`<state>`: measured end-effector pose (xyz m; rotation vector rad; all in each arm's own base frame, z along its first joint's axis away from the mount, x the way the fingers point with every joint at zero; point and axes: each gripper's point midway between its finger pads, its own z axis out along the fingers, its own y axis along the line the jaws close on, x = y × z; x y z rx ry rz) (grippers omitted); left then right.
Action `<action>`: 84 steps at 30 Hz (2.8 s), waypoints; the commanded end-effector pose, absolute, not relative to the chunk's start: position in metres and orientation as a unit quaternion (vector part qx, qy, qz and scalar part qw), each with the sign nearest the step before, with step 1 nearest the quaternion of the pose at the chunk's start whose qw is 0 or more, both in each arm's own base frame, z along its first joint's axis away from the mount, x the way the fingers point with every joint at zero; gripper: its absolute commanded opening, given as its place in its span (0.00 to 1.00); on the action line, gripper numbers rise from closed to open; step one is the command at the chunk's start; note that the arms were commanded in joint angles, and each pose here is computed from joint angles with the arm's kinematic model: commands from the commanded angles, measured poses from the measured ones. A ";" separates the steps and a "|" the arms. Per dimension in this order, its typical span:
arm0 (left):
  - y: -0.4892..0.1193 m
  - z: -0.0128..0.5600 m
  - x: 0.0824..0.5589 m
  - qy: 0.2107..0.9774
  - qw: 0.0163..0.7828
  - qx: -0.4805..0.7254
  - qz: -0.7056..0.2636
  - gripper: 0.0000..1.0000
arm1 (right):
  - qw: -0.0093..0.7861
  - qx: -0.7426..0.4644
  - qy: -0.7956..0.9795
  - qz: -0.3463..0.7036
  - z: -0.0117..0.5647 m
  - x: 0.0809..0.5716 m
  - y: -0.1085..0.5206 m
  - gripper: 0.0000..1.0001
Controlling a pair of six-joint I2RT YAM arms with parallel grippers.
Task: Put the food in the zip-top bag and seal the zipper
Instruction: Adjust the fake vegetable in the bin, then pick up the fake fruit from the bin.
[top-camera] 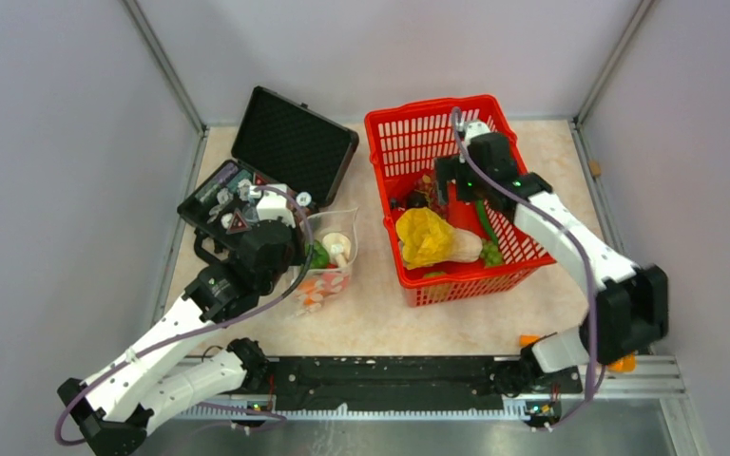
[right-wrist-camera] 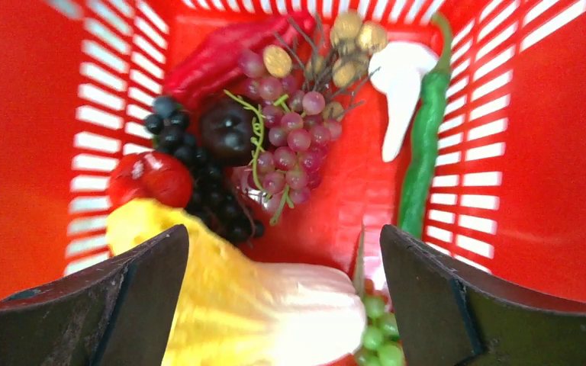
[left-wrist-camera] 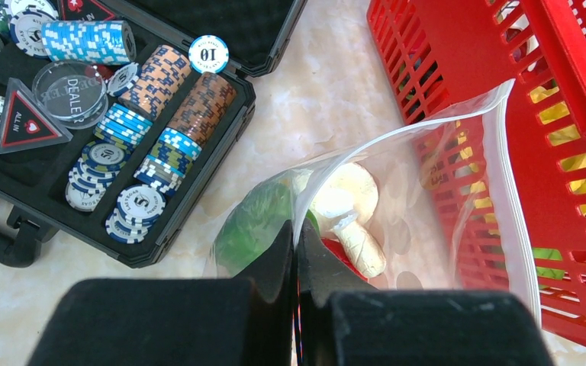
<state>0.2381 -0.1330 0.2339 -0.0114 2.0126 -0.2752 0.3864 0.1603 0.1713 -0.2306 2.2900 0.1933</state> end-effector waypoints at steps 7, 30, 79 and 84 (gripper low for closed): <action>-0.136 0.254 0.247 0.826 0.550 -0.012 -0.126 0.00 | 0.374 -0.316 0.858 0.156 0.226 0.298 0.169 0.94; -0.137 0.257 0.246 0.822 0.554 -0.006 -0.135 0.00 | 0.261 -0.338 0.893 0.141 0.124 0.337 0.183 0.85; -0.145 0.254 0.249 0.825 0.546 -0.004 -0.148 0.00 | 0.284 -0.147 0.923 0.215 0.129 0.374 0.206 0.68; -0.145 0.255 0.249 0.824 0.548 -0.006 -0.148 0.00 | 0.215 -0.184 0.938 0.199 0.084 0.363 0.217 0.63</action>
